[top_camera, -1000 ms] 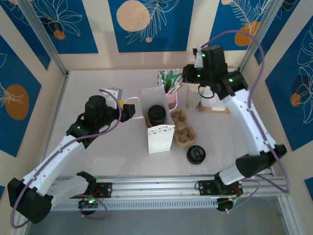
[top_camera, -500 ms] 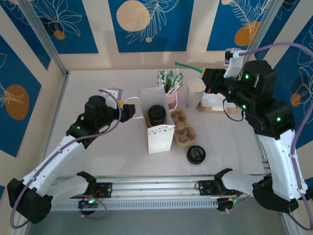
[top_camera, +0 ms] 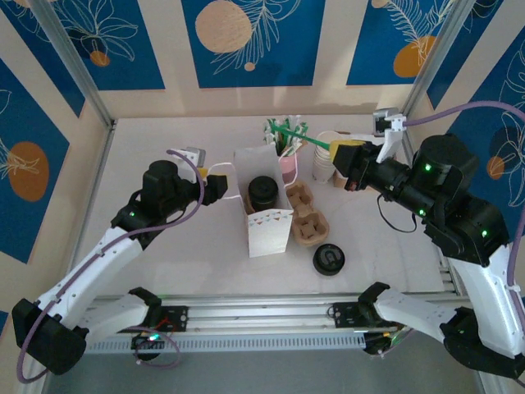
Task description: Pack the takeout coffee
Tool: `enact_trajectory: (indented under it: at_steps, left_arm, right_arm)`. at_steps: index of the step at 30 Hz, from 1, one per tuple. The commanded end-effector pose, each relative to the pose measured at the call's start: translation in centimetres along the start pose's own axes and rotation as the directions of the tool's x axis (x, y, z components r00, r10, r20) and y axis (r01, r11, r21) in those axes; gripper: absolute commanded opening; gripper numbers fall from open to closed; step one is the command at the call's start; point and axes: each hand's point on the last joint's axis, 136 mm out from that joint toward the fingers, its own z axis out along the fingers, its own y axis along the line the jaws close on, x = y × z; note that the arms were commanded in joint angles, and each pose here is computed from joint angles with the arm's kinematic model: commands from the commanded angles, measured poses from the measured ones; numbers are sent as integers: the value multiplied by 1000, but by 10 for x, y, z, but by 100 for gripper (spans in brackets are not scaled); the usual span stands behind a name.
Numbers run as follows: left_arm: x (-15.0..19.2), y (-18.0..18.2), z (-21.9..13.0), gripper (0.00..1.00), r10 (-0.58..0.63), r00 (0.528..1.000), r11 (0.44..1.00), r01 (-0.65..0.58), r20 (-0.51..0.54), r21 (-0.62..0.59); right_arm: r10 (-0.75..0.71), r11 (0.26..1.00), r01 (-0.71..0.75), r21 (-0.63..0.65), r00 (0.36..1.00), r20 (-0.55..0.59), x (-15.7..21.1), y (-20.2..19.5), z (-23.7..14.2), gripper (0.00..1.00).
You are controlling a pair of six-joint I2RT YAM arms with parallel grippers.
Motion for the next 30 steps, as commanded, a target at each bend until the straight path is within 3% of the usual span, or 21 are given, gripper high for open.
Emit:
enact_trajectory:
  at_steps: [1,5,11,16,21,30]
  left_arm:
    - [-3,-8,-1,68,31,1000,999,-31,7,20]
    - [-3,-8,-1,68,31,999,999,-31,5,19]
    - [-3,-8,-1,68,35,999,999,-35,8,18]
    - [-3,-7,-1,68,38,999,999,-38,7,14]
    - [-3,-7,-1,68,38,999,999,-38,6,14]
    - [-1,-7,1,68,38,999,999,-38,-3,14]
  right_arm:
    - [-23,997,24,-74,1000,12,-2,19,3,0]
    - [-65,996,62,-71,997,-40,11,25,16,0]
    - [-165,986,169,6,970,-177,43,22,45,0]
    - [-242,956,271,115,945,-220,53,12,49,0]
    - [-241,953,278,124,938,-248,61,9,45,0]
    - [-218,960,270,77,889,-403,99,14,47,0]
